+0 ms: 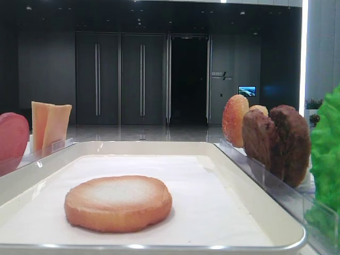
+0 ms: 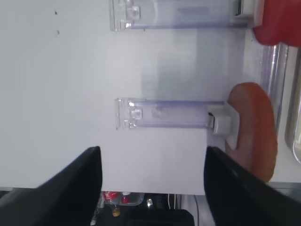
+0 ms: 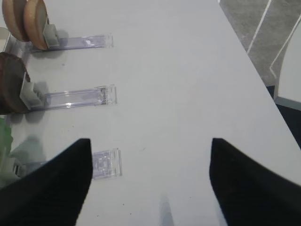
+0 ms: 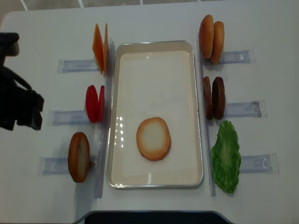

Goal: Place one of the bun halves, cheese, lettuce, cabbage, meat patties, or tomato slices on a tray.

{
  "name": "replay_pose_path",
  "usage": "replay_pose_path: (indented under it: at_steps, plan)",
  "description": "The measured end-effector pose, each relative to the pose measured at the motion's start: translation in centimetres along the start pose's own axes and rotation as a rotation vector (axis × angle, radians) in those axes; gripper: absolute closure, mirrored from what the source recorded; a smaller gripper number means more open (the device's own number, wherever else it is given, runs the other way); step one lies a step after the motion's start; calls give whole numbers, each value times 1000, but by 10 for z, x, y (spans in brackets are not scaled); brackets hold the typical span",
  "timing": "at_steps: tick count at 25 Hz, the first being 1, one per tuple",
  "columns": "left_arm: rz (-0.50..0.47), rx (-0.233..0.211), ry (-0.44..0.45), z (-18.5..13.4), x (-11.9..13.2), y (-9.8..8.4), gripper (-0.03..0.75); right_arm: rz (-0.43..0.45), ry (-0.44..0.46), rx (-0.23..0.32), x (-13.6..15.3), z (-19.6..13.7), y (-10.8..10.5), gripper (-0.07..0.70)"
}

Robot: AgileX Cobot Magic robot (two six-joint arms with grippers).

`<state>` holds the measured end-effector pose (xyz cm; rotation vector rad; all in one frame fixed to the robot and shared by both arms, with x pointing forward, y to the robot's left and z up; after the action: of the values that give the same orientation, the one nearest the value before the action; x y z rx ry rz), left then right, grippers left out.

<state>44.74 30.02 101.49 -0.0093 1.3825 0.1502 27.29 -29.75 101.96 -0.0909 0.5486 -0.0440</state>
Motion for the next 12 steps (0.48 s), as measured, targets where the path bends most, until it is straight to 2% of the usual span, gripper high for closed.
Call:
replay_pose_path:
  at_steps: [4,12]
  plan:
    - [-6,-5,-31,-21,-5,4,198,0,0,0,0,0,0,107]
    - [-36,-25,-198,-60,-31,15,198,0,0,0,0,0,0,107]
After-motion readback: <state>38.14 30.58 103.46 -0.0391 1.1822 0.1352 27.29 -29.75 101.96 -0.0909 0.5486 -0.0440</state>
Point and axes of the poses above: a point on each arm's last joint axis where the gripper is mounted, x pointing out along that axis toward the gripper, y along the wrist's bending axis when the last joint is at zero, z = x × y, the point moved 5 cm from there along x, pointing out along that axis toward the gripper, and after that the axes turned 5 degrees about -x, right-handed, at the moved point
